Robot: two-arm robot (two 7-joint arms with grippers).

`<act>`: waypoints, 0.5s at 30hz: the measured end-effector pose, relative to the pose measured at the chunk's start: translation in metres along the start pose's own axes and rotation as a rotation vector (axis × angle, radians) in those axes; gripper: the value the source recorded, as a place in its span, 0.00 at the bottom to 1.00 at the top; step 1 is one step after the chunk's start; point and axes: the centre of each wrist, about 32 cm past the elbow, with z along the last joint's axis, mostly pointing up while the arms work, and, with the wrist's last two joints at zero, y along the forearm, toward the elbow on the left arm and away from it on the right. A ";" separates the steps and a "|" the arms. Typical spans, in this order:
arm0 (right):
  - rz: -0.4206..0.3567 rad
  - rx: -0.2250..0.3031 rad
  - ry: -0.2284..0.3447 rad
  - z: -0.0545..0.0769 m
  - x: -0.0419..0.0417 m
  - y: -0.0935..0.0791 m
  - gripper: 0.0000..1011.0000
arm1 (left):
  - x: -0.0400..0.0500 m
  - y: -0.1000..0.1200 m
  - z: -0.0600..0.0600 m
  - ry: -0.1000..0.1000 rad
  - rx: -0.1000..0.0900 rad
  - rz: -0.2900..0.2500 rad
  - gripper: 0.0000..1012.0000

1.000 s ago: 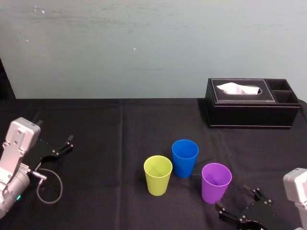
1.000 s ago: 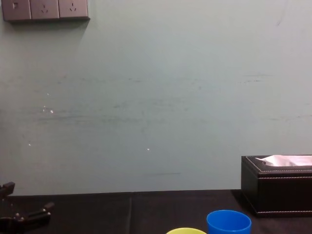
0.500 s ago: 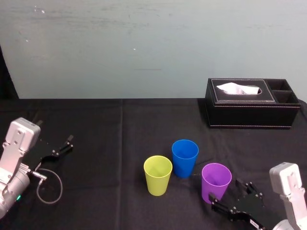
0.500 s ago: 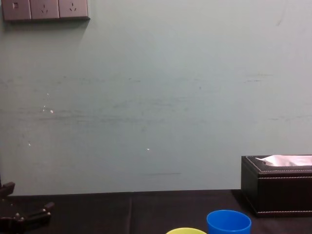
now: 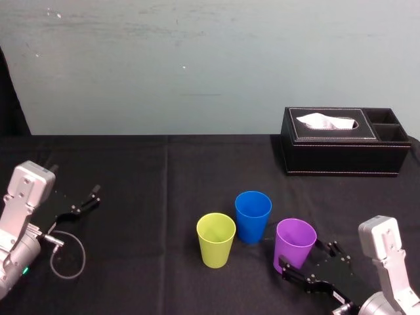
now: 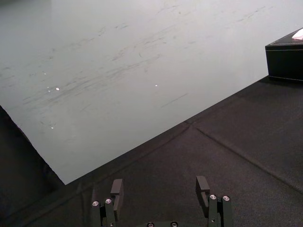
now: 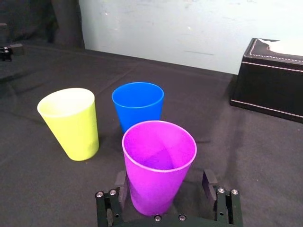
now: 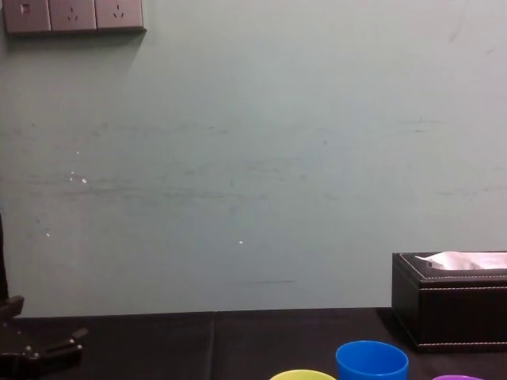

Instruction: Stack the three plastic cups sequentially using one hand.

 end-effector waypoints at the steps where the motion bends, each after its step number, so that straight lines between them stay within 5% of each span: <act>1: 0.000 0.001 0.001 0.000 -0.0002 0.001 0.99 | 0.0000 0.000 0.000 0.000 0.000 0.000 0.99; 15: 0.016 0.032 0.004 0.002 -0.0019 0.006 0.99 | 0.0000 0.000 0.000 0.000 0.000 0.000 0.99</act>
